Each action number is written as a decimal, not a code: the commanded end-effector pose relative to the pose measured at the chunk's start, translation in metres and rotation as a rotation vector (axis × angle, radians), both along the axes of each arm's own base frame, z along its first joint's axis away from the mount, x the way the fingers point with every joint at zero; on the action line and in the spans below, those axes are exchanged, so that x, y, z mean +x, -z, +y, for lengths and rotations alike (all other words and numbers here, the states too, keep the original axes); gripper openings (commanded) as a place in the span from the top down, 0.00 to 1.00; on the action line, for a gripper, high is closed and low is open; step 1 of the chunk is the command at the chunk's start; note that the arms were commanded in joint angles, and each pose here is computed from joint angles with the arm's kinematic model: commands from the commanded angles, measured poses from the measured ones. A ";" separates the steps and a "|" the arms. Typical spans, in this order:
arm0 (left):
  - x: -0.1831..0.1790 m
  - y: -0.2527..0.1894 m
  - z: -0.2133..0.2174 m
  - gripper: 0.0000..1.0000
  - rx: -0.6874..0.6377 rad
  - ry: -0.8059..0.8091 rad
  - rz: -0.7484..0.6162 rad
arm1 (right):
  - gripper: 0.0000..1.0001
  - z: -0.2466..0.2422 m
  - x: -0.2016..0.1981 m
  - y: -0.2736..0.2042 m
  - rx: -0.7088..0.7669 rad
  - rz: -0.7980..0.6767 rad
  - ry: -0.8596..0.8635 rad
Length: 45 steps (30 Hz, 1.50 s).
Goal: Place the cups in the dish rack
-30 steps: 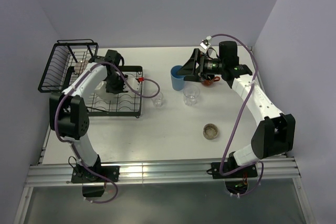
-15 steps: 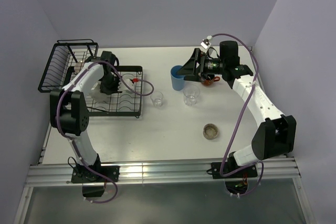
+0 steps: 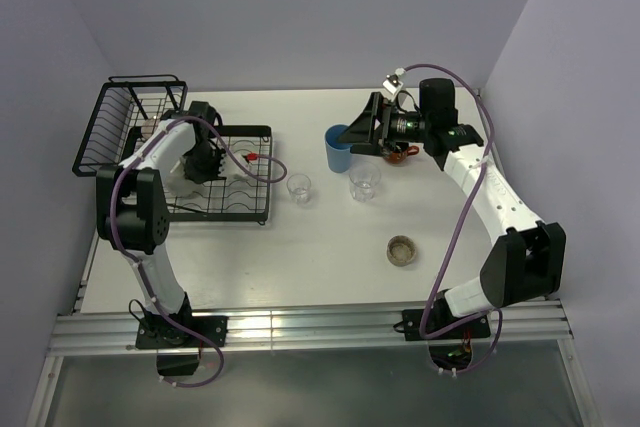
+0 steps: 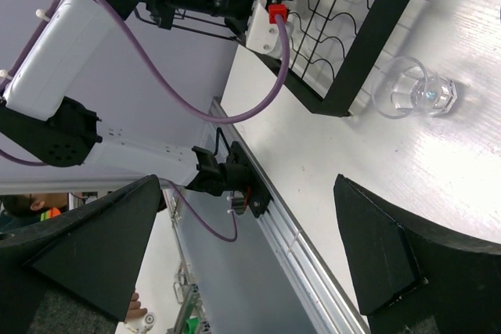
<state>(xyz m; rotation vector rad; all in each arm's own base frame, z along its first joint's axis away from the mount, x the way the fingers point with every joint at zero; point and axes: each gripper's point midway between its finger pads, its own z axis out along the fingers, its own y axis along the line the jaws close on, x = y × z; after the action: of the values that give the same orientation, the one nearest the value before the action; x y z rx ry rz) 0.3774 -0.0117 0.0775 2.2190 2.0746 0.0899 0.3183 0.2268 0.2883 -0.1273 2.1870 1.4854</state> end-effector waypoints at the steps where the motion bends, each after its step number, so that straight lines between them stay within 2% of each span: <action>1: 0.000 -0.007 0.017 1.00 0.085 0.026 -0.008 | 0.00 -0.001 -0.006 -0.023 0.026 -0.085 -0.013; 16: -0.006 -0.005 0.036 0.98 0.152 0.035 0.049 | 0.00 0.000 -0.008 -0.022 0.036 -0.076 -0.021; 27: -0.006 0.001 0.053 0.96 0.234 0.060 0.046 | 0.00 0.001 -0.008 -0.022 0.040 -0.073 -0.024; 45: -0.006 0.005 0.064 0.91 0.288 0.087 0.053 | 0.00 0.001 -0.008 -0.020 0.044 -0.065 -0.028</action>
<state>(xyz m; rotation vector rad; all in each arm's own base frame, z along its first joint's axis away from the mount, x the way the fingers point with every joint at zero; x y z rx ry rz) 0.3698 0.0387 0.0629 2.4498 2.1041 0.2508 0.3151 0.2282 0.2925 -0.1301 2.1766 1.5146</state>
